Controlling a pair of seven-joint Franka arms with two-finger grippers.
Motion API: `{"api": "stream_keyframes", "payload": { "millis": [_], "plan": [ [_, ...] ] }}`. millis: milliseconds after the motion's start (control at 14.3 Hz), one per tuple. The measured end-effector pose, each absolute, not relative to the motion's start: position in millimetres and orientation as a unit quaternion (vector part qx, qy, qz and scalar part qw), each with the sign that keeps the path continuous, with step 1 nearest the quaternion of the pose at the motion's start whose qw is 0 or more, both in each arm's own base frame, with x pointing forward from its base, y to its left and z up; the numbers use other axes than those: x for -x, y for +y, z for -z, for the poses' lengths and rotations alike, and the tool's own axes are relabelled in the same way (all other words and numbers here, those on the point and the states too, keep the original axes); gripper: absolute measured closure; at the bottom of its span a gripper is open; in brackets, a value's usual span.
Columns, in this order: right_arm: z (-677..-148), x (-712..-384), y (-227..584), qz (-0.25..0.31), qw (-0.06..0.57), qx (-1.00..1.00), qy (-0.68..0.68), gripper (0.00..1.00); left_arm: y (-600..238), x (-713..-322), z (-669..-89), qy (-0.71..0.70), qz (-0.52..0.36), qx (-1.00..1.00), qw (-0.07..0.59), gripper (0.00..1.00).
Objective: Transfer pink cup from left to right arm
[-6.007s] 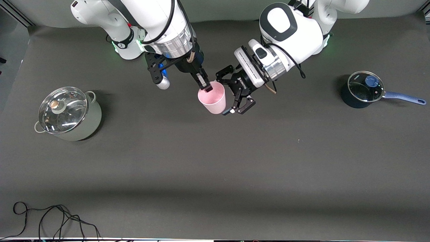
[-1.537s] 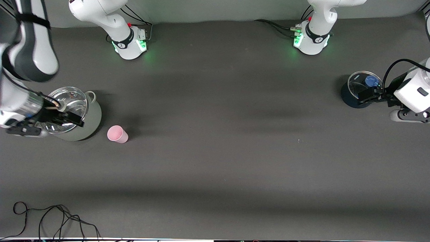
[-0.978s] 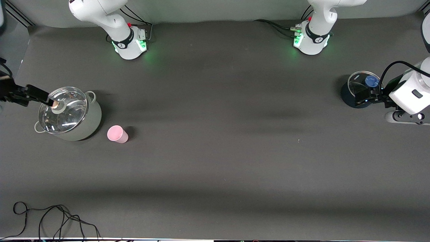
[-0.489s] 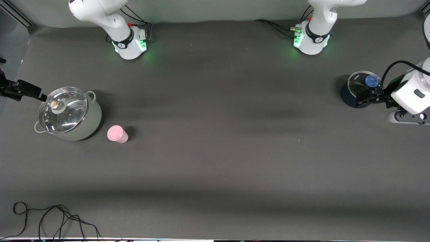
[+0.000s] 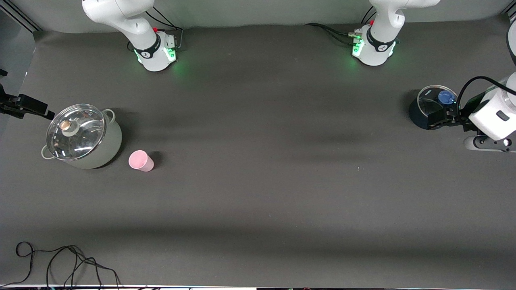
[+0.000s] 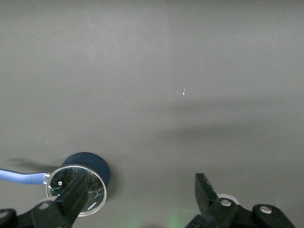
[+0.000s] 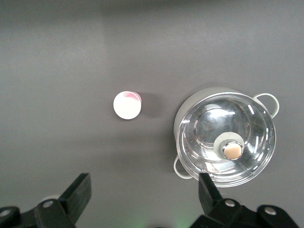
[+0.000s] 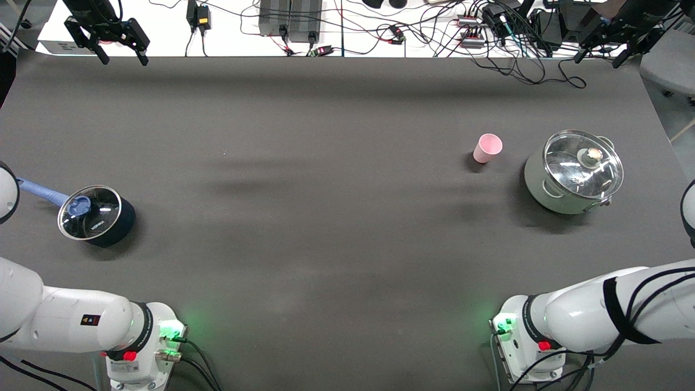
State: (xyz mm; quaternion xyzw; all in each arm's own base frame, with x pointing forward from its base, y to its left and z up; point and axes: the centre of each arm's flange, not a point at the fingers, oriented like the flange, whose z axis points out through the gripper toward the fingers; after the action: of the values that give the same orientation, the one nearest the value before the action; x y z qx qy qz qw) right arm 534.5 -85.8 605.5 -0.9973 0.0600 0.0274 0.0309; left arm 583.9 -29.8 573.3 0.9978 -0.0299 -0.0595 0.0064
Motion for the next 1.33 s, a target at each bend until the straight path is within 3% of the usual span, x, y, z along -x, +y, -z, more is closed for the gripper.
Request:
{"api": "stream_keyframes", "payload": {
  "millis": [1327],
  "plan": [
    [-606.4,-531.5,-45.1,-0.014,0.023,0.999,0.027,0.0,-29.2,-584.1,-574.5,-0.029,0.058,-0.998,0.006,0.0]
  ]
}}
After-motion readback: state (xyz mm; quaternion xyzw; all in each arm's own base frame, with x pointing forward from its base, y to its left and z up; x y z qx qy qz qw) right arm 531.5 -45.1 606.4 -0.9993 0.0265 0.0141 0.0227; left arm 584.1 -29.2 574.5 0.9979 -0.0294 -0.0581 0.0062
